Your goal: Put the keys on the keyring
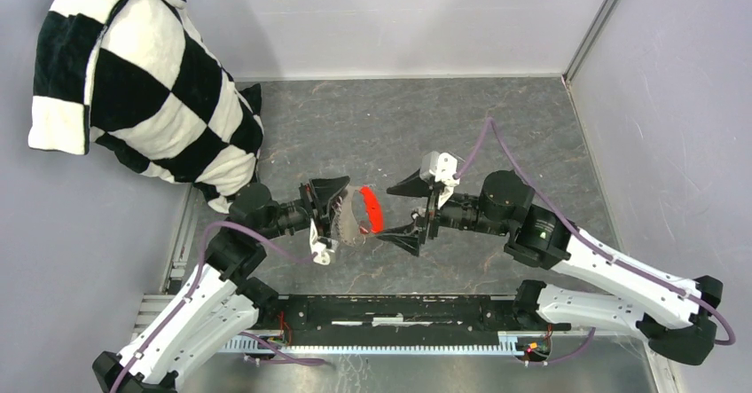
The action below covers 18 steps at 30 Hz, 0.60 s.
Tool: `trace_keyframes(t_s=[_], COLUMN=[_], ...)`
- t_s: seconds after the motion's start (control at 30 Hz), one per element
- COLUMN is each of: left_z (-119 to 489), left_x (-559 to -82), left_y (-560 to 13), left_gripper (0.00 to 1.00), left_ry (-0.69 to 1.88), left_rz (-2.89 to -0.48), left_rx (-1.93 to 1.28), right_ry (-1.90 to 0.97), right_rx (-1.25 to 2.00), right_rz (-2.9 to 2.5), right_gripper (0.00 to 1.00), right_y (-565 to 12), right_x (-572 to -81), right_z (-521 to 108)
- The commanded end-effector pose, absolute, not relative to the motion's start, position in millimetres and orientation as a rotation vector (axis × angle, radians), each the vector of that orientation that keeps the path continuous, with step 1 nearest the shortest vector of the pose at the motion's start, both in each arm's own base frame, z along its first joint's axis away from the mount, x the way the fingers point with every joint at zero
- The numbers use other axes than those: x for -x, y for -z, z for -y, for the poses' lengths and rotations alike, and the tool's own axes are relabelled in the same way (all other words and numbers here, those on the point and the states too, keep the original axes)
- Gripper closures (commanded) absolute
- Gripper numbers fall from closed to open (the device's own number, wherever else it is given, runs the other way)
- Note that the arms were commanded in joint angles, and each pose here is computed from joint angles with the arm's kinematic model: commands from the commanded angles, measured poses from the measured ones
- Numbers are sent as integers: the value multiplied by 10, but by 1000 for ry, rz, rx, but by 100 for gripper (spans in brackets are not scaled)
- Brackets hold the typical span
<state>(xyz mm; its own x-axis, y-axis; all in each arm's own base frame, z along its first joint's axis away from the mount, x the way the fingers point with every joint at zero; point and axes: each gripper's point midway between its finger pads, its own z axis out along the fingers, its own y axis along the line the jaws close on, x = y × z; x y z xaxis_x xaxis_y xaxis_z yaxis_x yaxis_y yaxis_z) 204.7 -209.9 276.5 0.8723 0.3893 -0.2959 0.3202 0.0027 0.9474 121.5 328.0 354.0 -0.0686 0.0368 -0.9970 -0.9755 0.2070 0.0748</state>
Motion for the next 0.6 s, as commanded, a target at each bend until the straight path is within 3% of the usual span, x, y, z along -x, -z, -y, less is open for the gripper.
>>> trace_keyframes(t_s=[0.0,0.1,0.27,0.43,0.57], left_z=[2141,2211,2290,2286,2285], left_x=[-1996,-1792,-1474,-1374,-1387], left_y=[-3115,-3141,-3125,-3134,-3132], left_gripper=[98,98,98,98,98], left_ry=[-390,-476,-564,-603,-613], left_rz=[-155,90,424,521,523], left_rx=[-1607,-1632,-1647,-1649,-1651], right_ry=[-929,-867,-1153,-1580,-1686], right_rx=[1054,874,750,683,692], right_rz=[-1485,-1511,-1537,-1518,-1533], right_gripper=[2,2,2,2,2], right_y=[-3256,-3400,-3313,-3216,-3150], right_x=[-1318,-1657,-1883,-1692,-1596], right_z=[-2978,-2871,-3112,-3270,-3310])
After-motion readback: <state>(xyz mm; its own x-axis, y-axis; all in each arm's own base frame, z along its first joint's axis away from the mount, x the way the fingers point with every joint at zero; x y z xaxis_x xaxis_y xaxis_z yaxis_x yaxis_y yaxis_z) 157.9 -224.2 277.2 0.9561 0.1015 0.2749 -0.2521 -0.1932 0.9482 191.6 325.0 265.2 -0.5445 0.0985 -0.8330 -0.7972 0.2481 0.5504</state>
